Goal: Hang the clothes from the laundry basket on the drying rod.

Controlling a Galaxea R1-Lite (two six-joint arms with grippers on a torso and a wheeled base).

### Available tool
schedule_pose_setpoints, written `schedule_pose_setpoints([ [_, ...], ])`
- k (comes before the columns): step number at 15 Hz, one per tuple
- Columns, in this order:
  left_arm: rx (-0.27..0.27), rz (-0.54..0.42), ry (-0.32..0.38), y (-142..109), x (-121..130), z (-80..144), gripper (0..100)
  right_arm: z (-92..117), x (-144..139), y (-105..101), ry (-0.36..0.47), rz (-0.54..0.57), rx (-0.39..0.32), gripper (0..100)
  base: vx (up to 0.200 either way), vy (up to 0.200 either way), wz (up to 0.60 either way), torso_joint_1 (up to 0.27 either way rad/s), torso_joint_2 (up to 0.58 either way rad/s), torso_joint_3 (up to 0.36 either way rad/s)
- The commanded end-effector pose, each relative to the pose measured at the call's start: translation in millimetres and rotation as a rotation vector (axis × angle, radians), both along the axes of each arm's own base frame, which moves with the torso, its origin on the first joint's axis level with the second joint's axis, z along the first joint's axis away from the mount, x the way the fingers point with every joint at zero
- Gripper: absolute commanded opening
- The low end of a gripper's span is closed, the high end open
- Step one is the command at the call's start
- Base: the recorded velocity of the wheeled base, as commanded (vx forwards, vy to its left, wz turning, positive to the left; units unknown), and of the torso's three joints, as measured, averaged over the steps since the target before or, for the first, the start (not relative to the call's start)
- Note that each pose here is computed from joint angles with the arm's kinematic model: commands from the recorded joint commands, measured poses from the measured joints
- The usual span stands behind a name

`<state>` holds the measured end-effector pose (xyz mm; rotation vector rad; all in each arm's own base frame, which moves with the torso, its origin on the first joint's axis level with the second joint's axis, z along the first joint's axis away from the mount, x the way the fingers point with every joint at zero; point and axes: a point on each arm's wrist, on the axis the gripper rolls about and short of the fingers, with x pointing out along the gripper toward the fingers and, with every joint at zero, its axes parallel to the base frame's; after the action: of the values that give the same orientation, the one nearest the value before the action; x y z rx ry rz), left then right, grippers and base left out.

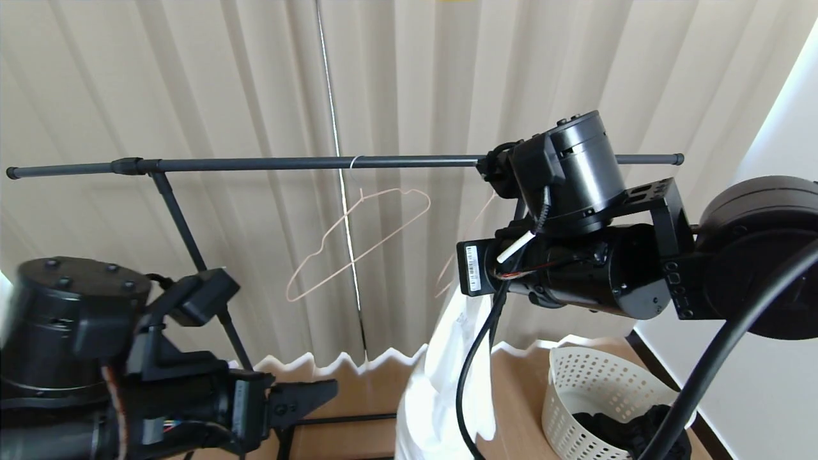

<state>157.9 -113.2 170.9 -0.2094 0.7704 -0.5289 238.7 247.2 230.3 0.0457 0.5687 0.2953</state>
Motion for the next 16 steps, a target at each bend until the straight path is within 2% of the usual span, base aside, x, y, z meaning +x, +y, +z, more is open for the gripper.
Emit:
schedule_pose_setpoints([
  [1, 0.109, -0.009, 0.026, -48, 30, -34, 100, -6, -2, 10, 0.004, 0.019, -0.010, 0, 0.000, 0.000, 0.00, 0.000, 0.00, 0.000],
  [3, 0.147, -0.014, 0.021, -67, 38, -46, 100, -7, -7, 19, -0.005, 0.037, -0.017, 0, 0.000, 0.000, 0.00, 0.000, 0.00, 0.000],
  [5, 0.158, -0.026, 0.028, -83, 45, -53, 100, -8, -14, 25, -0.004, 0.060, -0.019, 0, 0.000, 0.000, 0.00, 0.000, 0.00, 0.000],
  [9, 0.161, 0.080, -0.017, -102, 71, -51, 100, -5, -27, 30, -0.020, 0.073, -0.024, 0, 0.000, 0.000, 0.00, 0.000, 0.00, 0.000],
  [12, 0.225, 0.163, -0.045, -108, 81, -61, 100, 2, -38, 17, -0.032, 0.068, -0.018, 0, 0.000, 0.000, 0.00, 0.000, 0.00, 0.000],
  [16, 0.252, 0.173, -0.030, -106, 81, -69, 100, 17, -53, -5, -0.058, 0.070, 0.010, 0, 0.000, 0.000, 0.00, 0.000, 0.00, 0.000],
])
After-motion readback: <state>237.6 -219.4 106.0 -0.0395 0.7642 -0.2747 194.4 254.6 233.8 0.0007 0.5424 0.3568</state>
